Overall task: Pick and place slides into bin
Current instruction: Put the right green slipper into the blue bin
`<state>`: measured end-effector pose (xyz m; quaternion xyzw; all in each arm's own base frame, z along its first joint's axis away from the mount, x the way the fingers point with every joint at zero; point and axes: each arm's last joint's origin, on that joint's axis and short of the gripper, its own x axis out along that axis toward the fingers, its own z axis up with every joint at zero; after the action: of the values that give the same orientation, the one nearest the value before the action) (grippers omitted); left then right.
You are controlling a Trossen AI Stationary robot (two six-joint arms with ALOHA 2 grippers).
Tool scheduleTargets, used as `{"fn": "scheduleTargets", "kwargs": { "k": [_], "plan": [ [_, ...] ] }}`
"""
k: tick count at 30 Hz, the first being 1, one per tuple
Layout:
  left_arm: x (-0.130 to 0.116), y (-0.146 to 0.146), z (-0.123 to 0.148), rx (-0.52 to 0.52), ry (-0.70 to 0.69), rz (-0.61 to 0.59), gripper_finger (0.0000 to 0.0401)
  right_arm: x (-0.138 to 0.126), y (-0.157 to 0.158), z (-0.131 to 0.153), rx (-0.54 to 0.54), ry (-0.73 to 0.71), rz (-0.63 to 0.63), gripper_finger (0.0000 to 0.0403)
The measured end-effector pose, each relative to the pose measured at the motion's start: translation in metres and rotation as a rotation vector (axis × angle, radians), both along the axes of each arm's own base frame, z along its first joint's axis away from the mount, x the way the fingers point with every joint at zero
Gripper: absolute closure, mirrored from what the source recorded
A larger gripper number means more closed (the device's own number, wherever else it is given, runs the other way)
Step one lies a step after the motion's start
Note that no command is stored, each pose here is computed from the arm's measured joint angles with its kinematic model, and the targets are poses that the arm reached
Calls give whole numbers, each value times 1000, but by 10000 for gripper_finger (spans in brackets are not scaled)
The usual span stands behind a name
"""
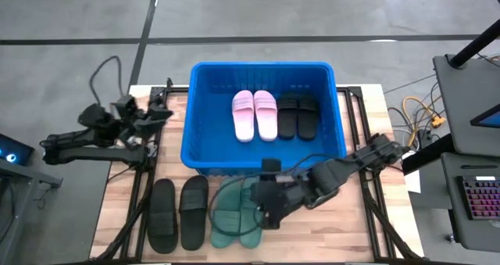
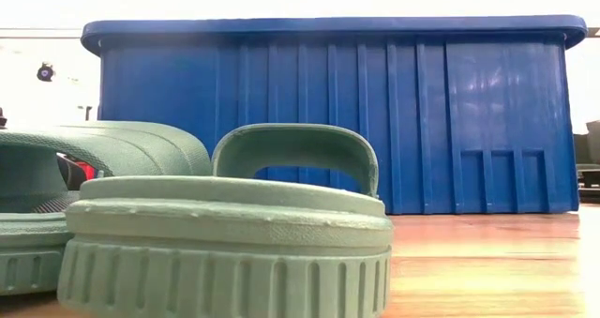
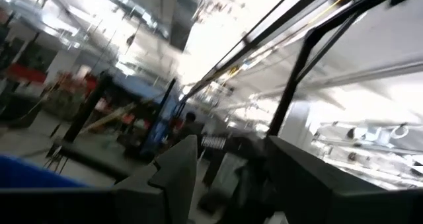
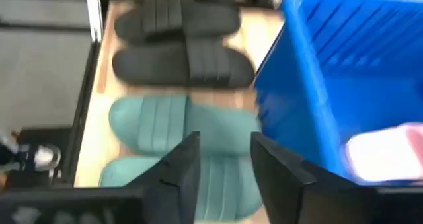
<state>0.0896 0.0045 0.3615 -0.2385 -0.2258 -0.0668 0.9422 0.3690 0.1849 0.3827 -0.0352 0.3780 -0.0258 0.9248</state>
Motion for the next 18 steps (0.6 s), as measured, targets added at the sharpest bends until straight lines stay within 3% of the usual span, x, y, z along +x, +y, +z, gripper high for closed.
{"fn": "scheduleTargets", "kwargs": {
  "k": [8, 18],
  "plan": [
    [-22, -2, 0, 1, -41, 0, 232, 28, 24, -68, -57, 204, 0, 211],
    [-27, -2, -3, -1, -23, -1, 232, 51, 39, -133, -93, 327, -29, 211]
  ]
}}
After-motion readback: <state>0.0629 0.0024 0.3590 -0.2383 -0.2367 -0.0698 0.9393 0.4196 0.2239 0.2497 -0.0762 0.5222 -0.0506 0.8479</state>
